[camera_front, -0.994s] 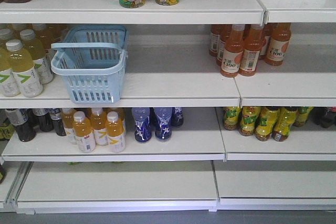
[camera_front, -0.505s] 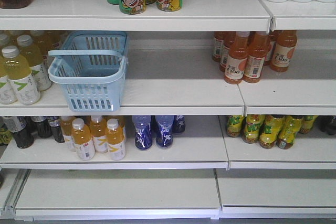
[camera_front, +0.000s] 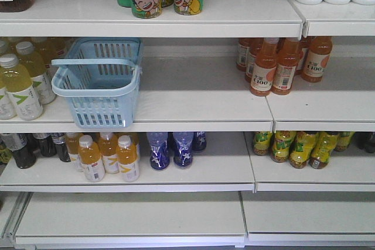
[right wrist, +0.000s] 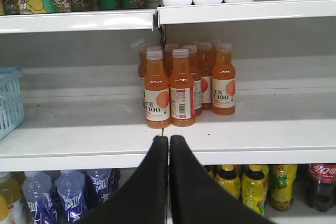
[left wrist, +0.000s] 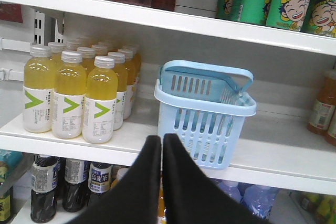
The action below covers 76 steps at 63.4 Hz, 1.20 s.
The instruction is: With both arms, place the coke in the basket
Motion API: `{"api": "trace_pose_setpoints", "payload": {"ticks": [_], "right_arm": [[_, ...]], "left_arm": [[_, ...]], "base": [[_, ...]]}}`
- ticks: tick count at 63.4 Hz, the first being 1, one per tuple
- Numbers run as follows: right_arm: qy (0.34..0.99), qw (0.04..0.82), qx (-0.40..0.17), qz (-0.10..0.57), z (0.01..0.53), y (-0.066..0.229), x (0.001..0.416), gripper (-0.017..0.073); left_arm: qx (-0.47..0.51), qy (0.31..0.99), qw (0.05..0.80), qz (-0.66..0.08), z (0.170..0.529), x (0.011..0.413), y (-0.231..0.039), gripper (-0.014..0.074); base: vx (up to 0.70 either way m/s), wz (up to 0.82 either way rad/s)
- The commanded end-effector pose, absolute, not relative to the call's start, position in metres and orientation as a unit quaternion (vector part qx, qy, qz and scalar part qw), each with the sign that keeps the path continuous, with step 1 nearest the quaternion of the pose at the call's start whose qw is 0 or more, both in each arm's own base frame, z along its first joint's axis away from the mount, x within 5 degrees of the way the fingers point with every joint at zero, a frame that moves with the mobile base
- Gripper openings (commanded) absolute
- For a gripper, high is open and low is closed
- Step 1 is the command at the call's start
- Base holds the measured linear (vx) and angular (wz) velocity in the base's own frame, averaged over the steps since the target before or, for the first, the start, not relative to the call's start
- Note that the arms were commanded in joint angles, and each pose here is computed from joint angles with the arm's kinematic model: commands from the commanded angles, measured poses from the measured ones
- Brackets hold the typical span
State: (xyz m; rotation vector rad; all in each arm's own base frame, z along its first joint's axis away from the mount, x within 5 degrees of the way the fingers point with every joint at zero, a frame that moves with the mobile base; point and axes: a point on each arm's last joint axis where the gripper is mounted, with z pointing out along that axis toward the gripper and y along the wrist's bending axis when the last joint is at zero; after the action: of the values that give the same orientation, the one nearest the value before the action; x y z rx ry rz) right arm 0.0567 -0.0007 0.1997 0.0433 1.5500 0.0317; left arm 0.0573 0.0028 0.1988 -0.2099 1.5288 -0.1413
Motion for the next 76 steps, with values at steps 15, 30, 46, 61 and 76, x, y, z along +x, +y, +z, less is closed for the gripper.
{"api": "trace_pose_setpoints", "payload": {"ticks": [15, 30, 46, 61, 76], "right_arm": [[0.675, 0.738, 0.014, 0.011, 0.202, 0.000, 0.056, -0.0005], [0.675, 0.738, 0.014, 0.011, 0.202, 0.000, 0.056, -0.0005], [0.674, 0.738, 0.014, 0.011, 0.202, 0.000, 0.056, -0.0005], [0.674, 0.738, 0.014, 0.011, 0.202, 0.000, 0.056, -0.0005], [0.674, 0.738, 0.014, 0.011, 0.202, 0.000, 0.056, -0.0005]], "left_arm": [[-0.089, 0.659, 0.744, -0.071, 0.205, 0.056, 0.002, -0.0006], [-0.089, 0.659, 0.744, -0.071, 0.205, 0.056, 0.002, -0.0006], [-0.105, 0.651, 0.746, -0.091, 0.206, 0.055, 0.002, -0.0006], [-0.254, 0.579, 0.730, -0.257, 0.213, 0.054, 0.005, -0.0006], [-0.337, 0.486, 0.719, -0.364, 0.223, 0.051, 0.011, -0.0006]], "base": [[0.00, 0.00], [0.00, 0.00], [0.00, 0.00], [0.00, 0.00], [0.00, 0.00]]}}
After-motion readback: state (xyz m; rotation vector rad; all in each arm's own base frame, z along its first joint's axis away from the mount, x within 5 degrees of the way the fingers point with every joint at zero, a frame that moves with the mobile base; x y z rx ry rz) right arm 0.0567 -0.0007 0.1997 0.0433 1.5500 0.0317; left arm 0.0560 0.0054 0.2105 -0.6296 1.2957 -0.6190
